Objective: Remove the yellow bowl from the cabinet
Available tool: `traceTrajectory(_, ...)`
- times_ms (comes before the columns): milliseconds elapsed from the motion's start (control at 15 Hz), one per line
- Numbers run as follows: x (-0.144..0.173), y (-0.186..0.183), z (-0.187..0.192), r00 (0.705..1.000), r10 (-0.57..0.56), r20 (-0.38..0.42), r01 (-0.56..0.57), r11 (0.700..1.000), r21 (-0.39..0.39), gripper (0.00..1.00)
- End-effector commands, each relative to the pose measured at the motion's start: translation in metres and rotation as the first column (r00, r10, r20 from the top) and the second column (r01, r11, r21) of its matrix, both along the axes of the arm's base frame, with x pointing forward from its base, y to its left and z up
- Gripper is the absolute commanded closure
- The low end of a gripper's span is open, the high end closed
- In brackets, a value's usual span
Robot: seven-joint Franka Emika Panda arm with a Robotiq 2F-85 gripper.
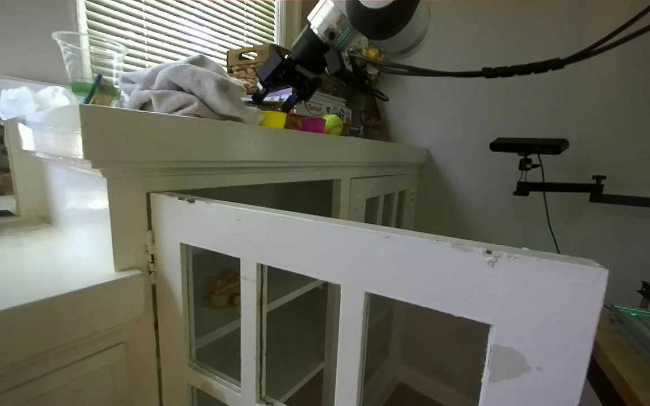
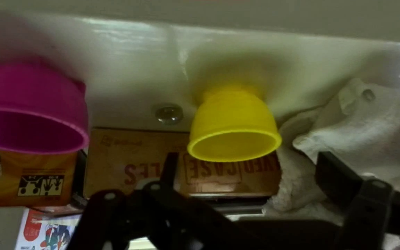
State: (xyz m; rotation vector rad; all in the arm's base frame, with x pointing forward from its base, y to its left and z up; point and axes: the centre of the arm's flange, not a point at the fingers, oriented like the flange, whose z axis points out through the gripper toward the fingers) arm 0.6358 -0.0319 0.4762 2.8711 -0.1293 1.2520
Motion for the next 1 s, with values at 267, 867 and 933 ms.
traceTrajectory(267, -0.049, 0.018, 0.053, 0.994, -0.003, -0.109, -0.002, 0.999, -0.038, 0.00)
traceTrajectory(867, -0.099, 0.015, 0.075, 0.871, -0.011, -0.490, -0.004, 1.000, -0.030, 0.00)
traceTrajectory(933, -0.102, 0.012, 0.074, 0.858, -0.020, -0.514, 0.000, 0.999, -0.040, 0.00)
